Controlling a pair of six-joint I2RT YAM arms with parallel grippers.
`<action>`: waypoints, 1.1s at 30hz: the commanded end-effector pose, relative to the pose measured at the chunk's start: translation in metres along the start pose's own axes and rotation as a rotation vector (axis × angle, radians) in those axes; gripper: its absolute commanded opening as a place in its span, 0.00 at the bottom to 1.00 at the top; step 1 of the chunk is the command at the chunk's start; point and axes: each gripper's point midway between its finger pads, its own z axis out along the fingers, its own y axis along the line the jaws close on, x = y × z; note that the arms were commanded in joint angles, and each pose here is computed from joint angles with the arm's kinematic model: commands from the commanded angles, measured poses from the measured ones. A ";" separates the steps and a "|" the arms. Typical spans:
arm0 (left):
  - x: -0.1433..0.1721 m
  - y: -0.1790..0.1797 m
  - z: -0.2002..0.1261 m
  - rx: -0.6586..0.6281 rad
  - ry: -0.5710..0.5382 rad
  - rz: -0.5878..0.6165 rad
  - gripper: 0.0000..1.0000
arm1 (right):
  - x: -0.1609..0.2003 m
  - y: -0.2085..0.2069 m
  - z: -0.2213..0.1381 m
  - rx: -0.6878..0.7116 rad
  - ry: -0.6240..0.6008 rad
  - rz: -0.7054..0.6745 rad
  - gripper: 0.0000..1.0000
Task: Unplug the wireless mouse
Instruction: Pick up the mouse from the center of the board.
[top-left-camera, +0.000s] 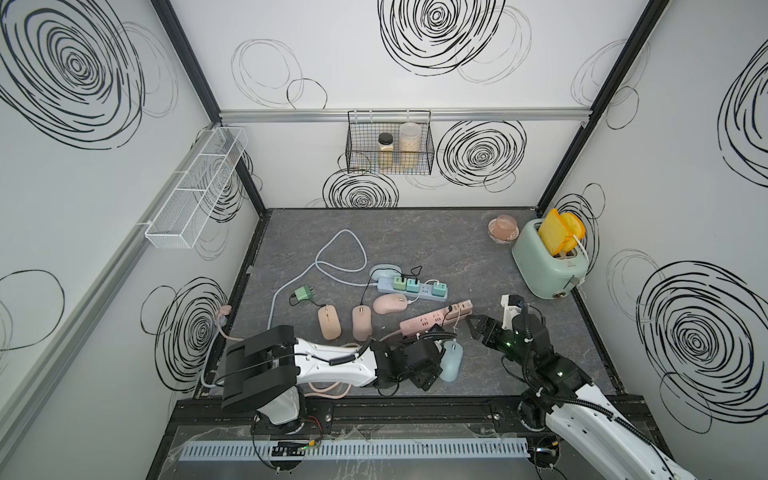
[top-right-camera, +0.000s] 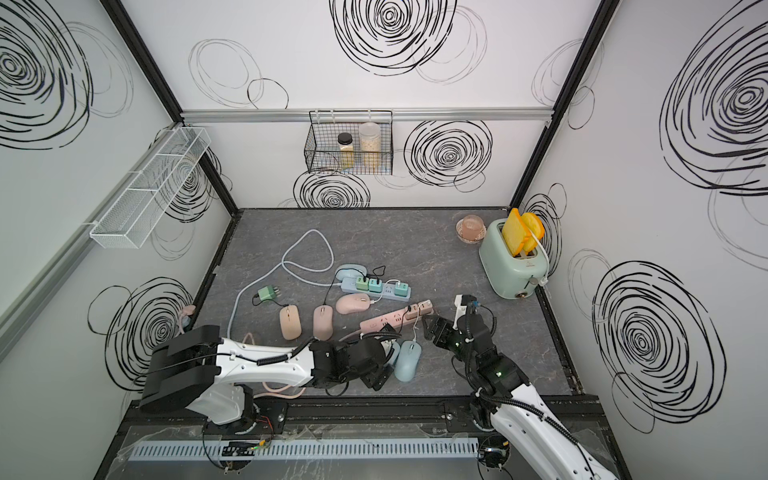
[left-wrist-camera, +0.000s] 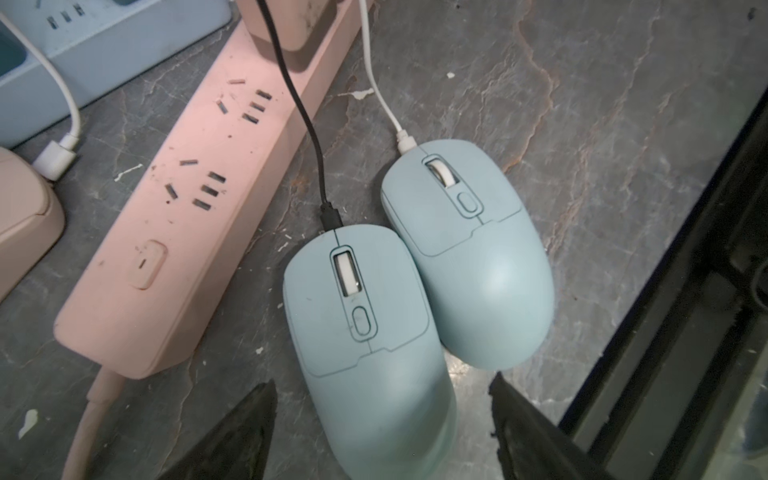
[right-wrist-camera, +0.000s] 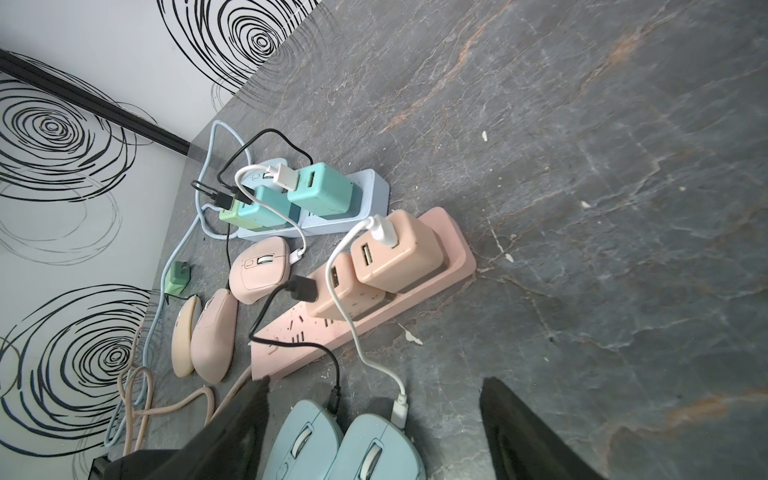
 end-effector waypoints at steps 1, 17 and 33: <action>-0.010 -0.002 0.006 -0.046 -0.013 0.043 0.85 | 0.002 -0.005 0.000 0.014 0.005 0.001 0.83; 0.012 0.017 0.029 -0.048 0.073 0.011 0.82 | 0.003 -0.004 -0.001 0.002 0.003 0.008 0.83; 0.007 0.018 0.039 -0.121 0.078 0.133 0.74 | 0.008 -0.008 0.002 0.006 0.016 0.015 0.83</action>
